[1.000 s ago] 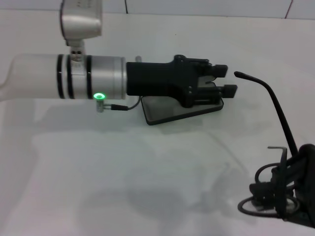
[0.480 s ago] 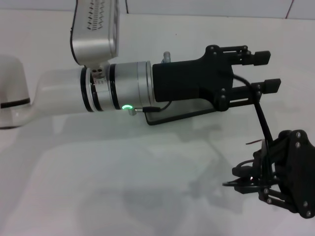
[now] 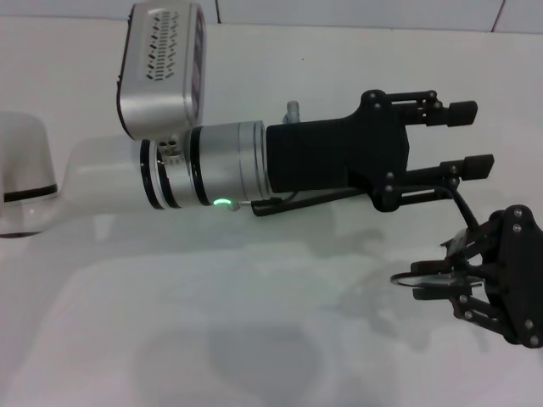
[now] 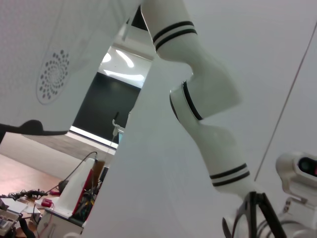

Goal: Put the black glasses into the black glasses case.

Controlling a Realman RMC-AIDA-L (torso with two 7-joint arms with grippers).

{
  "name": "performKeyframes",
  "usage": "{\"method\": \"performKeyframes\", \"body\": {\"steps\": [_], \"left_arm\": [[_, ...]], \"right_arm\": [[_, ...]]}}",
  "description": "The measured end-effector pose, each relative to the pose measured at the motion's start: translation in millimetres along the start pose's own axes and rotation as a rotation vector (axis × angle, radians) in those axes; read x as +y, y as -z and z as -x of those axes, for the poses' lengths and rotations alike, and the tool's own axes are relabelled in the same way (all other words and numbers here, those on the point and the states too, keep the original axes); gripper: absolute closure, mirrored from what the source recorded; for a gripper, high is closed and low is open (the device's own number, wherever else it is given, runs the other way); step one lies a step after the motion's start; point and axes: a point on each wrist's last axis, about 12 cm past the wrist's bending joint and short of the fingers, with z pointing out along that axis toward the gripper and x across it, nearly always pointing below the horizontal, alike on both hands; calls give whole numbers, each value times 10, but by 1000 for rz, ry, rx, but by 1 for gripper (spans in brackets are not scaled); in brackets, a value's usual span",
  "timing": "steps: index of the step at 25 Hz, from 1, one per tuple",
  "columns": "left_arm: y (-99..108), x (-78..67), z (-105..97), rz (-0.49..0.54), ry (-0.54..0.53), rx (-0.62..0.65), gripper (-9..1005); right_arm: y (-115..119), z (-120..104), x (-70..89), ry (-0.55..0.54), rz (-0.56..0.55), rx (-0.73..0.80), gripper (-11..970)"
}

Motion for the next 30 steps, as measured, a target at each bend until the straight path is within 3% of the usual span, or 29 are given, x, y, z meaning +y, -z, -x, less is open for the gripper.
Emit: {"method": "performKeyframes", "body": {"steps": [7, 15, 18, 23, 30], "left_arm": [[-35, -23, -17, -44, -2, 34, 434], [-18, 0, -37, -26, -8, 54, 434], [52, 86, -55, 76, -9, 49, 434], [365, 312, -71, 358, -3, 22, 434], [550, 384, -77, 482, -2, 4, 433]], "right_arm": [[31, -26, 13, -14, -20, 31, 845], [40, -38, 26, -27, -4, 46, 846], [48, -56, 21, -26, 7, 80, 846], [-10, -202, -108, 20, -104, 260, 846], [-311, -424, -370, 124, -168, 515, 846]]}}
